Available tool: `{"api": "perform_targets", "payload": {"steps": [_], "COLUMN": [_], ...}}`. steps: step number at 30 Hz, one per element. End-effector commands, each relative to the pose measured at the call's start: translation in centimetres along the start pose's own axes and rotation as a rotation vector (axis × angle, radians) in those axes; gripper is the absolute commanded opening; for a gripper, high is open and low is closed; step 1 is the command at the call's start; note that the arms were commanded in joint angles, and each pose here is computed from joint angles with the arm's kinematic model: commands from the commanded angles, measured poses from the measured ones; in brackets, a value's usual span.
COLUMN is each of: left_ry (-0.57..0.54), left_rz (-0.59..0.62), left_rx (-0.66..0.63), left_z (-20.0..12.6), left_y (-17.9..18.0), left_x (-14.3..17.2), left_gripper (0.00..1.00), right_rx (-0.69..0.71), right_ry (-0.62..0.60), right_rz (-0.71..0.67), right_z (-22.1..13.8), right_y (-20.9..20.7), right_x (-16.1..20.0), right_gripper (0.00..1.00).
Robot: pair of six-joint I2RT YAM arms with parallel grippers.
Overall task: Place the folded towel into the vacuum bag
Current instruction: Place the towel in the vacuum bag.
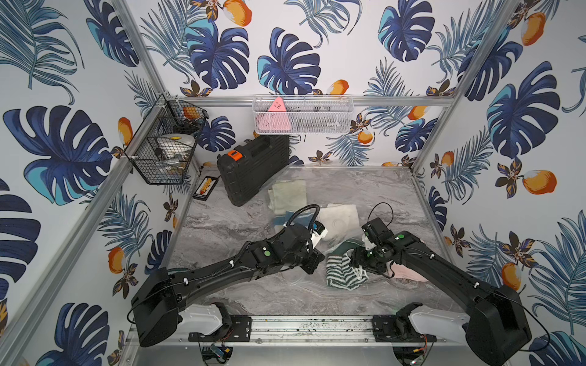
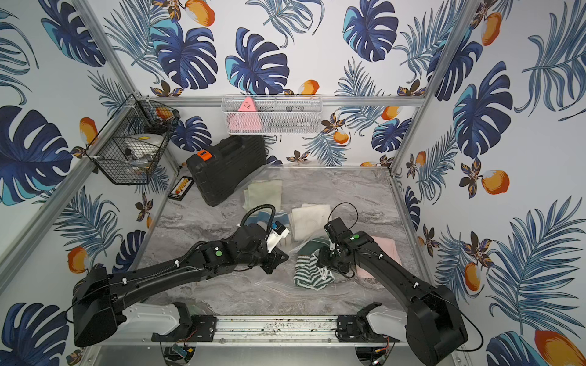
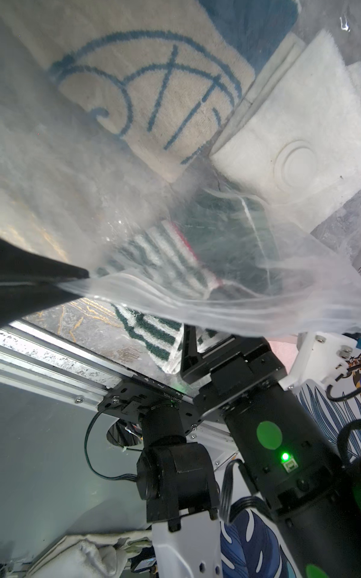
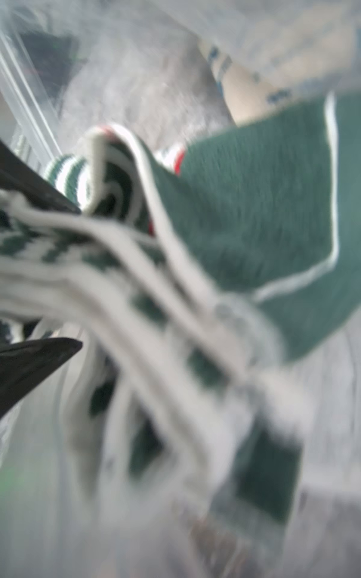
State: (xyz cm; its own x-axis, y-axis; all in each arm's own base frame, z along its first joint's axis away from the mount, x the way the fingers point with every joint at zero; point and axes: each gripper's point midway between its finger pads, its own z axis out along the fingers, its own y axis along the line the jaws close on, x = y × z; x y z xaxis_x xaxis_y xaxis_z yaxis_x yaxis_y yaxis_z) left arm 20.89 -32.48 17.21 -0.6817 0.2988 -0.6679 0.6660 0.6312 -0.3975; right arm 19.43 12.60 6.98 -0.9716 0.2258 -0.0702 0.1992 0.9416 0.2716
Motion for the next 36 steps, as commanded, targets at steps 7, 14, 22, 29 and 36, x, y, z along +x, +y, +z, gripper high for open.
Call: {"api": "perform_targets", "payload": {"steps": [7, 14, 22, 29, 36], "left_ry": [-0.003, 0.016, 0.034, 0.042, 0.067], "left_rz": [0.009, 0.014, 0.029, 0.039, 0.055], "left_rx": [0.040, 0.057, 0.078, 0.086, 0.066], "left_z": [0.1, 0.3, 1.3, 1.9, 2.0], "left_y": [-1.0, -1.7, -3.0, -3.7, -3.6], "left_x": [0.3, 1.4, 2.2, 2.4, 3.1], "left_gripper": [0.00, 0.00, 0.00, 0.00, 0.00], "right_rx": [-0.129, -0.222, -0.416, -0.477, -0.510], "right_ry": [0.024, -0.002, -0.165, -0.272, -0.402], "right_rz": [0.262, 0.481, 0.806, 1.053, 1.135], "right_z": [3.8, 3.7, 0.4, 1.8, 1.9], "right_y": [0.1, 0.3, 1.3, 0.6, 0.3], "right_x": [-0.1, 0.3, -2.3, -3.4, -4.6], "right_gripper": [0.43, 0.09, 0.00, 0.00, 0.00]}}
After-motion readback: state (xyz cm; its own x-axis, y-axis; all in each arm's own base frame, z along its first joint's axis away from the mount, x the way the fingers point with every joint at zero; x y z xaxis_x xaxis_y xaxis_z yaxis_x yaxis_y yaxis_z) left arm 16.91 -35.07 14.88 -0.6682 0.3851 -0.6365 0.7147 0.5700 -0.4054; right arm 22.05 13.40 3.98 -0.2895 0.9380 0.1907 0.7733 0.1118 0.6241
